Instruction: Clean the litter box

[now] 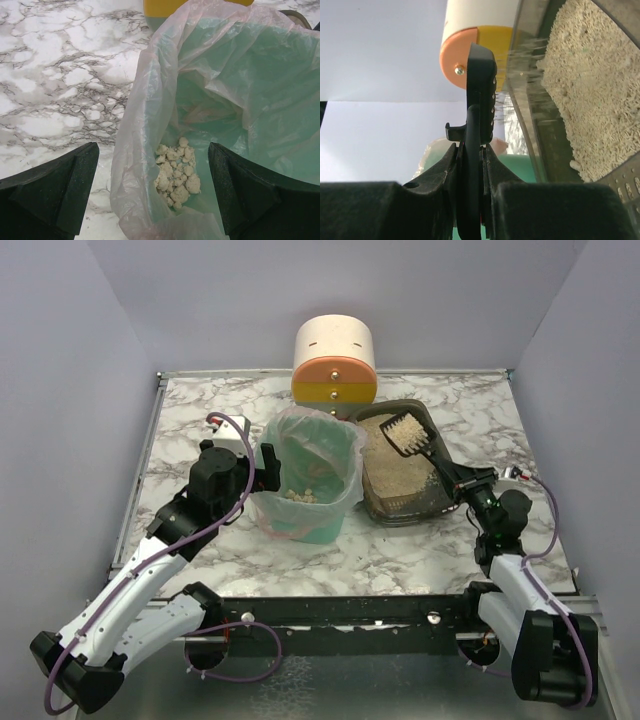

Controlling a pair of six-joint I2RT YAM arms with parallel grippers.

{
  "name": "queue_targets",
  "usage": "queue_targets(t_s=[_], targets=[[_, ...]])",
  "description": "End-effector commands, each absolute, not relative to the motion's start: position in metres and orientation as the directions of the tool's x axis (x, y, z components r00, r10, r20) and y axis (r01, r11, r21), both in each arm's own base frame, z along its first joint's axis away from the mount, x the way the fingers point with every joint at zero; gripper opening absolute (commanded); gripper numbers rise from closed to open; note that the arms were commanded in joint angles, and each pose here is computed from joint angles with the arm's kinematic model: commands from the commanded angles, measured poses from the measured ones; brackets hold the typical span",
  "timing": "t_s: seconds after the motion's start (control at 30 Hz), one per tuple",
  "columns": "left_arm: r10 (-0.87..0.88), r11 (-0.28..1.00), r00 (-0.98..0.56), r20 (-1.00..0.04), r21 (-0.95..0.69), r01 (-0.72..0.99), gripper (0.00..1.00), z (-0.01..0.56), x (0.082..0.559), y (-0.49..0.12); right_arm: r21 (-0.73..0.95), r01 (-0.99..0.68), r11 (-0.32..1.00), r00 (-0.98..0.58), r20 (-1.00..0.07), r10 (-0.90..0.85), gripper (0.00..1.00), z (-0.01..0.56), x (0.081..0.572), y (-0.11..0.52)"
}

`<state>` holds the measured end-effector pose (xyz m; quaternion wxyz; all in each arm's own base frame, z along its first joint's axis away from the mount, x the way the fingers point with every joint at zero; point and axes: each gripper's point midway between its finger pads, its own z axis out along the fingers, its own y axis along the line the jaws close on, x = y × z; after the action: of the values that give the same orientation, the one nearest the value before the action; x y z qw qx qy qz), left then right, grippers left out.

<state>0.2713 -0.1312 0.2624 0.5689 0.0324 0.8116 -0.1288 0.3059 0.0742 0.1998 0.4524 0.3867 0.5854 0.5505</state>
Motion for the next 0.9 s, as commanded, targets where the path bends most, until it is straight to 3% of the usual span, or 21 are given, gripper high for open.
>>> queue_targets(t_s=[0.0, 0.1, 0.17, 0.2, 0.3, 0.4, 0.5, 0.53, 0.6, 0.7, 0.8, 0.87], targets=[[-0.103, 0.962, -0.342, -0.934, -0.181, 0.205, 0.99, 0.264, 0.269, -0.130, 0.997, -0.047, 0.061, -0.295, -0.073, 0.953, 0.01, 0.209, 0.309, 0.071], [-0.103, 0.963, -0.339, -0.935, -0.179, 0.200, 0.99, 0.264, 0.269, -0.129, 0.990, -0.140, 0.036, -0.347, -0.083, 0.934, 0.01, 0.225, 0.301, 0.087], [-0.105, 0.962, -0.338, -0.935, -0.182, 0.206, 0.99, 0.265, 0.269, -0.130, 0.998, 0.017, 0.067, -0.250, -0.061, 0.966, 0.00, 0.198, 0.313, 0.063], [-0.103, 0.960, -0.340, -0.935, -0.183, 0.211, 0.99, 0.265, 0.269, -0.132, 0.998, 0.021, 0.052, -0.273, -0.044, 0.961, 0.01, 0.197, 0.312, 0.066], [-0.099, 0.962, -0.348, -0.932, -0.179, 0.208, 0.99, 0.262, 0.269, -0.131, 0.991, -0.129, 0.034, -0.362, -0.079, 0.929, 0.01, 0.223, 0.302, 0.088], [-0.102, 0.960, -0.343, -0.934, -0.182, 0.211, 0.99, 0.265, 0.270, -0.132, 0.994, 0.071, 0.079, -0.263, -0.057, 0.963, 0.01, 0.190, 0.319, 0.063], [-0.098, 0.961, -0.349, -0.932, -0.180, 0.211, 0.99, 0.262, 0.269, -0.132, 0.993, -0.115, 0.021, -0.401, -0.065, 0.914, 0.01, 0.222, 0.302, 0.096], [-0.099, 0.962, -0.348, -0.932, -0.180, 0.208, 0.99, 0.262, 0.269, -0.131, 0.994, -0.102, 0.049, -0.370, -0.084, 0.925, 0.01, 0.221, 0.306, 0.091], [-0.103, 0.960, -0.342, -0.934, -0.184, 0.211, 0.99, 0.265, 0.270, -0.132, 0.990, 0.082, 0.115, -0.257, -0.091, 0.962, 0.01, 0.192, 0.321, 0.063], [-0.096, 0.959, -0.353, -0.931, -0.182, 0.219, 0.99, 0.262, 0.269, -0.134, 0.994, -0.110, 0.016, -0.399, -0.059, 0.915, 0.01, 0.224, 0.307, 0.093], [-0.102, 0.959, -0.347, -0.932, -0.184, 0.214, 0.99, 0.264, 0.270, -0.133, 0.989, 0.074, 0.125, -0.291, -0.099, 0.951, 0.00, 0.194, 0.324, 0.070], [-0.100, 0.957, -0.348, -0.932, -0.186, 0.223, 0.99, 0.264, 0.269, -0.135, 0.996, 0.040, 0.080, -0.316, -0.064, 0.947, 0.00, 0.194, 0.323, 0.069]])
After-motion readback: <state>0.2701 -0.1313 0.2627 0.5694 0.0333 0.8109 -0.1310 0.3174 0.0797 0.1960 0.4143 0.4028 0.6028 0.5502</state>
